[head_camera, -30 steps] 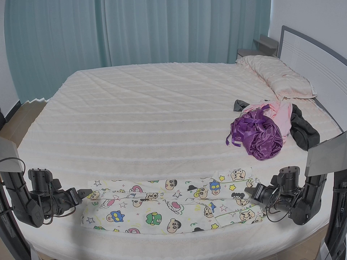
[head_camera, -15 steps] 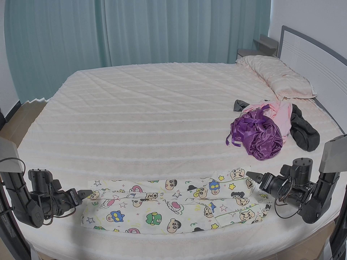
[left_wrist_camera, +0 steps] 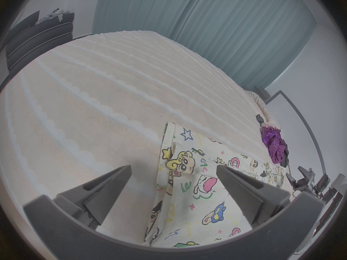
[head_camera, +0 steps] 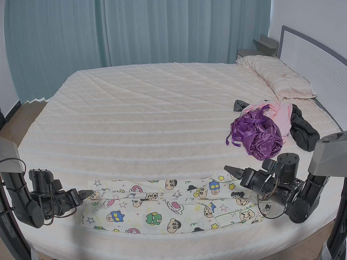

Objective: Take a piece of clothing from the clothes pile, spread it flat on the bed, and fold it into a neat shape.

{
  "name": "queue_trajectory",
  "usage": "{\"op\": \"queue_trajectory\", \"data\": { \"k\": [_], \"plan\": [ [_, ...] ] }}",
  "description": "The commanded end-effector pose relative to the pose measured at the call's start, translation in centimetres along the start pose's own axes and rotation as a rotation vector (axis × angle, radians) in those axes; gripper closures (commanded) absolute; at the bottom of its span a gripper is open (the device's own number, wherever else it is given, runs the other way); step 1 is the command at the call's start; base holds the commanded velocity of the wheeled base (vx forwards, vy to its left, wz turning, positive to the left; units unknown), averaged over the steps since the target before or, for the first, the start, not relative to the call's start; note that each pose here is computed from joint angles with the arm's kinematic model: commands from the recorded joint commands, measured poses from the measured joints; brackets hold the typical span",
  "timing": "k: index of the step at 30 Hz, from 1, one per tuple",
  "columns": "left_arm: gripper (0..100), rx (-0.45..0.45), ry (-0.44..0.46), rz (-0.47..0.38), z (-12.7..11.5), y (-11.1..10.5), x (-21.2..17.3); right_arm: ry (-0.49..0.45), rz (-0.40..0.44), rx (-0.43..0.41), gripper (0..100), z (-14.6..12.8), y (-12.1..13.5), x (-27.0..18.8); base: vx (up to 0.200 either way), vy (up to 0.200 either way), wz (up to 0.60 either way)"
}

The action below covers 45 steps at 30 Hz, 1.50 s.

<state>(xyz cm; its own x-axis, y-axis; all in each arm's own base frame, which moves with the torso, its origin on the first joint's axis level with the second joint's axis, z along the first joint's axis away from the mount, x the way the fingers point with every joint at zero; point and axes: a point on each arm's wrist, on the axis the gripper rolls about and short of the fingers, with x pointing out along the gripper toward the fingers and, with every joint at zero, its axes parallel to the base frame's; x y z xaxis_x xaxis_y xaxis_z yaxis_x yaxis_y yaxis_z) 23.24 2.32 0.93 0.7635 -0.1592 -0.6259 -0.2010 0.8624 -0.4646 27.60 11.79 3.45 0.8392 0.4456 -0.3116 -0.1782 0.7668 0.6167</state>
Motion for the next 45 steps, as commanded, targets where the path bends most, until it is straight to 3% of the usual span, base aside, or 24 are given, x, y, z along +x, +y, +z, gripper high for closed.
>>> {"op": "queue_trajectory", "data": {
  "k": [1,15,23,33,37,40,45],
  "plan": [
    [0,-0.001,0.006,0.0,-0.1,0.0,0.1,0.044,-0.023,0.007,0,-2.0,-1.6,3.6,0.0,0.0,0.0],
    [0,0.006,0.01,-0.007,-0.2,-0.3,0.2,-0.002,-0.112,0.144,0,-1.4,-5.8,5.8,0.0,0.0,0.0],
    [0,0.009,-0.002,-0.013,0.0,-0.4,0.0,-0.051,-0.084,0.164,0,-0.4,-5.0,4.2,0.0,0.0,0.0],
    [0,0.02,-0.153,-0.078,3.7,-2.4,-0.1,-0.075,-0.098,0.169,0,0.5,-4.4,0.5,0.0,0.0,0.0],
    [0,0.013,-0.096,-0.064,5.7,-3.5,1.2,-0.057,-0.127,0.171,0,-0.1,-4.5,0.0,0.0,0.0,0.0],
    [0,-0.075,-0.047,-0.058,7.3,-4.3,1.2,-0.053,-0.137,0.169,0,-0.4,-4.4,-0.1,0.0,0.0,0.0],
    [0,-0.094,0.036,-0.073,6.8,-4.1,1.4,-0.04,-0.133,0.164,0,-0.8,-4.1,-0.1,0.0,0.0,0.0]
  ]
}}
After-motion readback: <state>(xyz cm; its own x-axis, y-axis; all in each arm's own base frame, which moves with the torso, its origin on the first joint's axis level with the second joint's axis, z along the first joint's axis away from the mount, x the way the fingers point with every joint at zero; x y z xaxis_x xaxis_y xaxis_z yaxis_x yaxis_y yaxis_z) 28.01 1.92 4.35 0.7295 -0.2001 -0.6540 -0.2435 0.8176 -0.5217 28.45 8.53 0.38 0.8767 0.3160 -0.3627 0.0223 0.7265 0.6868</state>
